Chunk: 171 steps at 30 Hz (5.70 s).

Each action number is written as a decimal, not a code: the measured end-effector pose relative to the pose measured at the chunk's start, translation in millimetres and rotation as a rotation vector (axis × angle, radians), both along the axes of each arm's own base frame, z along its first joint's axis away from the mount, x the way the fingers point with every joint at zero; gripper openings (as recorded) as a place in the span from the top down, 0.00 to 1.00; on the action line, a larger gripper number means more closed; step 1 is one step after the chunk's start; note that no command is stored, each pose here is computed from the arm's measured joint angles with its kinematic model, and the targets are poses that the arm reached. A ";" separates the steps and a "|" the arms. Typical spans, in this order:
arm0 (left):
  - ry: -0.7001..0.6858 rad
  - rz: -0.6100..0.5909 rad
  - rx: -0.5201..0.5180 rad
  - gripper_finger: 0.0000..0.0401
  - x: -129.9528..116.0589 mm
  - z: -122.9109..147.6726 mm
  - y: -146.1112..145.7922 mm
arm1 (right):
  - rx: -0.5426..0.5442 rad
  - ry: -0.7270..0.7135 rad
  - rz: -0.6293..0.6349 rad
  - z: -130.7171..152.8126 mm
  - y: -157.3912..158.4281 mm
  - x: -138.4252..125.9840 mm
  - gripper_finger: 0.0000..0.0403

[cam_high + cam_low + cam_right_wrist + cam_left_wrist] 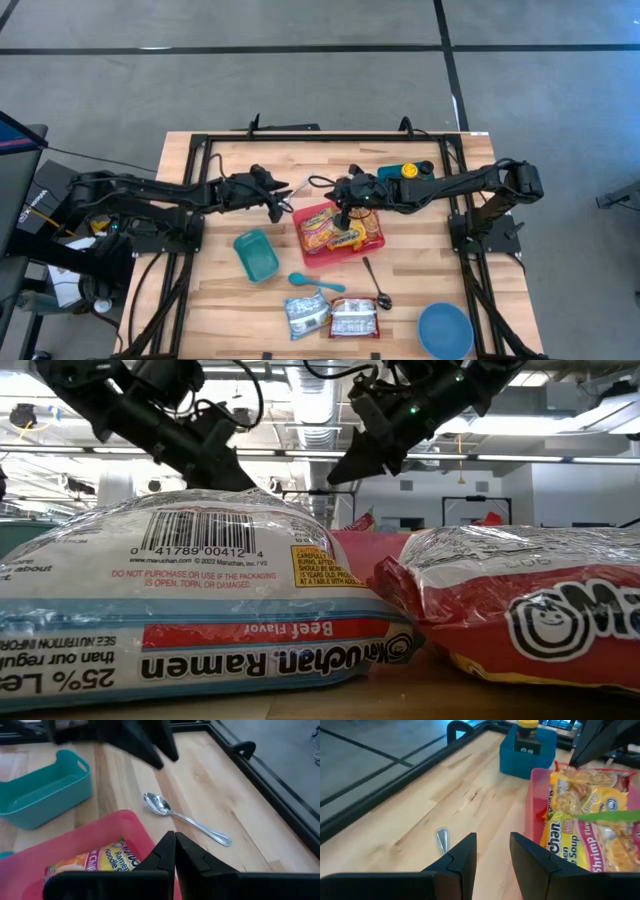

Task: Pick & Place Food Item
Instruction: Put the silver spoon into the green bin

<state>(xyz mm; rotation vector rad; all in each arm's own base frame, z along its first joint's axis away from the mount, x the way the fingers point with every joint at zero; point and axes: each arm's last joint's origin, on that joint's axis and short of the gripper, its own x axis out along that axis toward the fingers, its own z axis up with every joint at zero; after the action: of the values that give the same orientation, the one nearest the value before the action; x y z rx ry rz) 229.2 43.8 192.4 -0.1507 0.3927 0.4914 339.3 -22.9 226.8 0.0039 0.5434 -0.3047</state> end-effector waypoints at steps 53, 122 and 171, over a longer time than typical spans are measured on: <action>0.542 0.018 -0.216 0.72 54.6 -2.1 79.9 | -0.005 0.142 -0.153 -11.0 -25.7 -11.7 1.00; 0.691 -0.090 -0.334 0.57 70.7 -39.6 80.4 | 0.007 0.152 -0.156 -12.0 -27.2 -12.7 1.00; 0.625 -0.100 -0.275 0.72 56.9 -67.5 78.9 | 0.006 0.136 -0.156 -10.9 -26.9 -11.7 1.00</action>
<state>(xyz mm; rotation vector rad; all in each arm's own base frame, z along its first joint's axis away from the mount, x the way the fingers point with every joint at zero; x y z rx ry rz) 286.1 122.7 124.9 -0.2418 1.0767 0.3759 327.7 -49.8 216.0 0.0318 0.6807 -0.4576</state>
